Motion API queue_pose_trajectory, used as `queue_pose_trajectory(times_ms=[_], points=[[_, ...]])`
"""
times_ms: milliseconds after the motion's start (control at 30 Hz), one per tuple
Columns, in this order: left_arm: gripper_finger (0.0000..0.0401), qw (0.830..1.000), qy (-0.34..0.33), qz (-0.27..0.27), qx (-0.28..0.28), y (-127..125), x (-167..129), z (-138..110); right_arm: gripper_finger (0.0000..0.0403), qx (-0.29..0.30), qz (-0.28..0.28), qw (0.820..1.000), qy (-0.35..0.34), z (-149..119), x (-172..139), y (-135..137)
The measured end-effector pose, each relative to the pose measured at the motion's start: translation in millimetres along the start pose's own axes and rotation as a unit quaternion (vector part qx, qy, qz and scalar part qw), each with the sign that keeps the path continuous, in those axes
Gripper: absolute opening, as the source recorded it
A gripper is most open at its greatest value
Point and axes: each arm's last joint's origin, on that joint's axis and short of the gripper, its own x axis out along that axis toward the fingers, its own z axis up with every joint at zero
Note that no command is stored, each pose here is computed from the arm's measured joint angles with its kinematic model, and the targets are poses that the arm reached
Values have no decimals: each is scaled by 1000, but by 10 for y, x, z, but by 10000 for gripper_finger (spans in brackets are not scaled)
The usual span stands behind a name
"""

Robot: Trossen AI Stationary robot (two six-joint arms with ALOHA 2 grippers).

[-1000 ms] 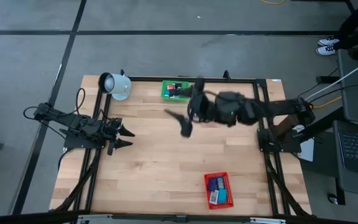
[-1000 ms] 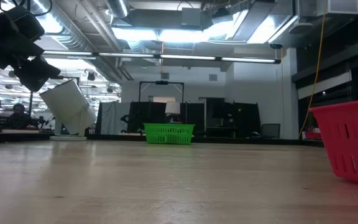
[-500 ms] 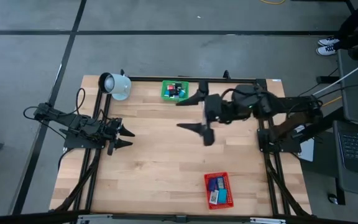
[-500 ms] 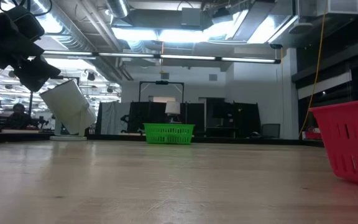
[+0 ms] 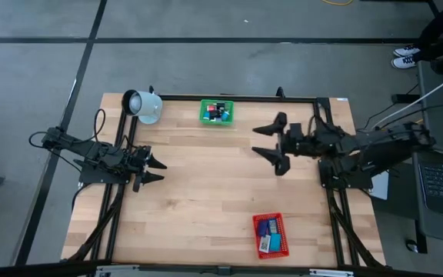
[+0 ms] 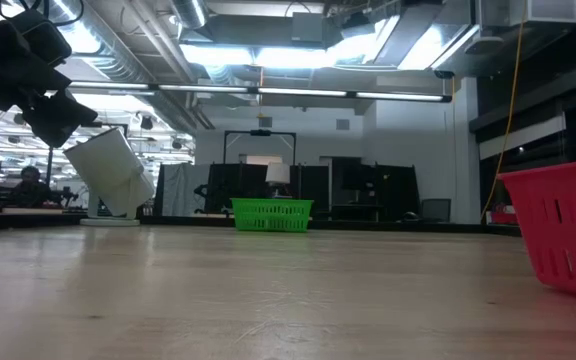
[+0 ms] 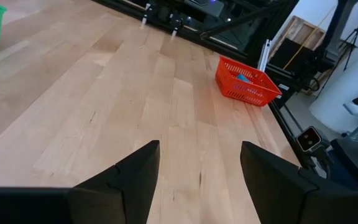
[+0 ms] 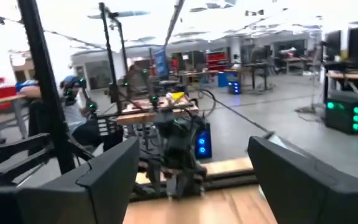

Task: Pick & Place Office items
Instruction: Return to Home Position

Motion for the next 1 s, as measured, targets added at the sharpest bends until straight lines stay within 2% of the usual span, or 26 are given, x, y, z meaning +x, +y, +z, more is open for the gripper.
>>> queue_pose_trajectory(times_ms=[200,433,567,767,1000], points=[[219,1000,0,0,0,0,0,0,307,31,-15,998,45,-489,-372,-120],[219,1000,0,0,0,0,0,0,307,70,-26,996,55,-974,-693,-244],[219,1000,0,-1,0,0,0,0,307,94,0,995,19,-1122,-847,-269],[219,1000,0,-1,0,-1,0,0,307,100,5,994,48,-1311,-949,-296],[219,1000,1,-2,0,-1,0,0,306,75,8,993,85,-1495,-1086,-328]])
